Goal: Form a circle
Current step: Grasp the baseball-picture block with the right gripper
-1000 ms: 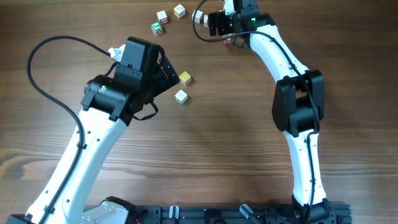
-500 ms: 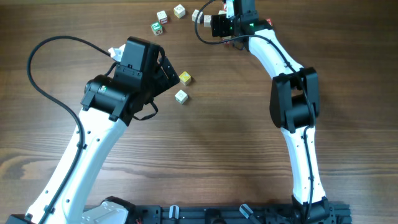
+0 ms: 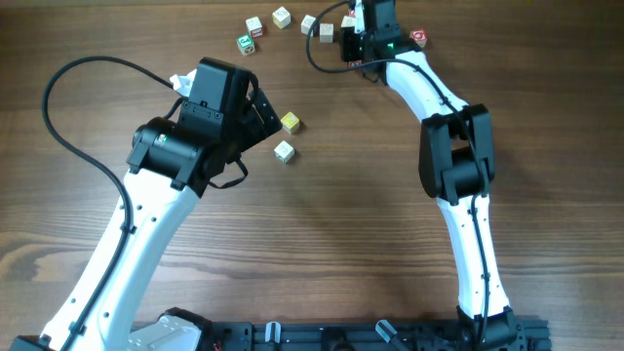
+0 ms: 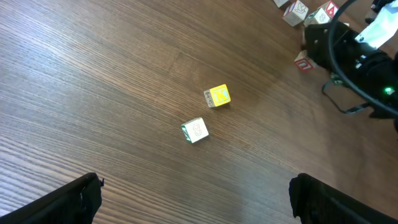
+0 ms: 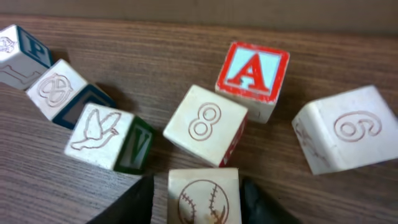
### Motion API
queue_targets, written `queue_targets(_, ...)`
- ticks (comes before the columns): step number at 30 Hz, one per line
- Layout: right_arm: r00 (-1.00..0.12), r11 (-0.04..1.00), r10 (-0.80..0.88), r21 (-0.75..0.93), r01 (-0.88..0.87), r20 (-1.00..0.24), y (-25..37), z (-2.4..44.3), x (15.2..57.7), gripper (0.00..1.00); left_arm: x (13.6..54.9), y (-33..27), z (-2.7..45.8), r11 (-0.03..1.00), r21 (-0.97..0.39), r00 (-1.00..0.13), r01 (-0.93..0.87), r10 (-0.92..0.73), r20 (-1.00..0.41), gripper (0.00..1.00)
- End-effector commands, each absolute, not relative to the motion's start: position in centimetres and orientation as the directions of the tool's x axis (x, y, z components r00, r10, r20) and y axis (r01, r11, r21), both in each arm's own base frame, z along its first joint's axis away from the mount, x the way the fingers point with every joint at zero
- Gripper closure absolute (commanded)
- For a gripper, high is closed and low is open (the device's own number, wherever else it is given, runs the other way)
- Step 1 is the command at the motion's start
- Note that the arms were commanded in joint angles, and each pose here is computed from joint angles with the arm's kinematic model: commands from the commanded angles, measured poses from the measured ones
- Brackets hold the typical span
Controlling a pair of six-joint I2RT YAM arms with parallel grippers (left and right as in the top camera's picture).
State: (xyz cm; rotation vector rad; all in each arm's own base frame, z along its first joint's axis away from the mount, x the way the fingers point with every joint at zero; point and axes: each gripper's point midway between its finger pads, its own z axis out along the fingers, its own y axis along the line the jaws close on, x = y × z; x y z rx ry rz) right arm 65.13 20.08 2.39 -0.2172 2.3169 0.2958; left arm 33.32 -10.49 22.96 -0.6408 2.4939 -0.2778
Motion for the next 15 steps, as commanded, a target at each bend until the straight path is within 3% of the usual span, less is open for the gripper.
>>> queue_targets(1,-0.660,0.963,-0.045,0.143,-0.228,-0.750,19.5,4.7,66.4,0.74,33.3,-10.4,22.8,0.860,-0.323,-0.736,-0.395,-0.507,-0.449,0.00)
queue_targets(8,-0.630,0.964,-0.060,0.119,-0.239,-0.775,18.1,13.8,64.9,0.84,33.3,-10.4,22.8,0.860,-0.323,-0.736,-0.395,-0.507,-0.449,0.00)
queue_targets(15,-0.688,0.963,-0.101,0.102,-0.248,-0.718,16.0,25.5,56.0,0.87,33.3,-10.4,22.8,0.860,-0.323,-0.736,-0.395,-0.507,-0.449,0.00)
